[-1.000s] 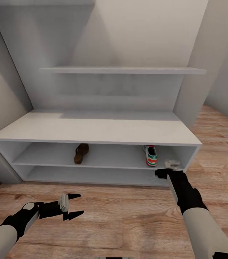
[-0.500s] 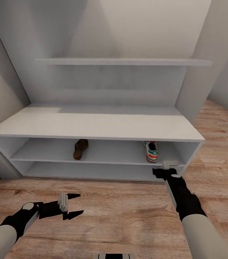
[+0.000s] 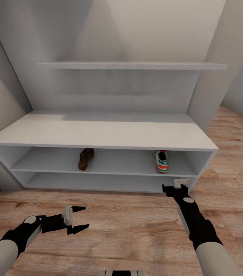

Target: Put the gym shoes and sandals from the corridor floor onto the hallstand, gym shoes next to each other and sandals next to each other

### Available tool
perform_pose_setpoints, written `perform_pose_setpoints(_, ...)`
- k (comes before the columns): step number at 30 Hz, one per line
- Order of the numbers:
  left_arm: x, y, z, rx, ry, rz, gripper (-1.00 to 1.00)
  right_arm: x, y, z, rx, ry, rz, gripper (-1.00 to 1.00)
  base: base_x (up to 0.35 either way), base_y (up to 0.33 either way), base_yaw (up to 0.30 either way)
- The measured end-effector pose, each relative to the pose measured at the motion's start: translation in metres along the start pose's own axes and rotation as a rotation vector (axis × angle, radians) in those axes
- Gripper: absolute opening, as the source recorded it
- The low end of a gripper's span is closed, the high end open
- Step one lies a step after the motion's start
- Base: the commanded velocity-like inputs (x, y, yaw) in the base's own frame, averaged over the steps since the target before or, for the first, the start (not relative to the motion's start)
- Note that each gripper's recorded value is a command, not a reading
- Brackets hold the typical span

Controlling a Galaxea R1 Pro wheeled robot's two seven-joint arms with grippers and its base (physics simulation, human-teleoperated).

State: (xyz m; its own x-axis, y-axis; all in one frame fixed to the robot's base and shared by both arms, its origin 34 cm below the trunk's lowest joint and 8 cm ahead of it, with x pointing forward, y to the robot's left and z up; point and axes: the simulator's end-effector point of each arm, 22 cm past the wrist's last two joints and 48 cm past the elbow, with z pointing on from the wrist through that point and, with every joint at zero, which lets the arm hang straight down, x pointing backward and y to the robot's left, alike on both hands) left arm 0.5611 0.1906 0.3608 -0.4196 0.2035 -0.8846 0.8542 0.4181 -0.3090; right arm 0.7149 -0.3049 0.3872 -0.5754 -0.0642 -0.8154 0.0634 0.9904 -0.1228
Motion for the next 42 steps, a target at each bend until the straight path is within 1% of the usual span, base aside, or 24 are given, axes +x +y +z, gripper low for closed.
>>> perform_pose_setpoints(9,0.0,0.0,0.0,-0.001,0.001,0.0,1.0,0.003,0.001,0.0,-0.002,0.003,0.0,1.0,-0.008,0.0,0.0)
perform_pose_setpoints(13,0.0,0.002,0.001,-0.012,0.001,0.0,1.0,0.004,0.001,0.001,-0.003,0.005,0.001,1.0,-0.08,0.0,0.0)
perform_pose_setpoints(16,0.0,0.006,0.002,-0.029,0.001,0.0,1.0,0.005,0.001,0.001,-0.004,0.007,0.003,1.0,-0.238,0.0,0.0)
perform_pose_setpoints(18,0.001,0.009,0.002,-0.045,0.001,0.0,1.0,0.011,0.002,0.002,-0.006,0.021,0.003,1.0,-0.305,0.0,0.0)
perform_pose_setpoints(25,0.0,0.014,0.003,-0.064,0.0,0.0,1.0,0.046,0.009,0.004,-0.021,0.093,-0.002,1.0,-0.33,0.0,0.0)
perform_pose_setpoints(33,0.0,0.014,0.002,-0.067,-0.001,0.0,1.0,0.048,0.009,0.004,-0.021,0.097,-0.003,1.0,-0.304,0.0,0.0)
perform_pose_setpoints(42,0.0,0.014,0.001,-0.066,-0.001,0.0,1.0,0.048,0.009,0.004,-0.02,0.098,-0.003,1.0,-0.041,0.0,0.0)
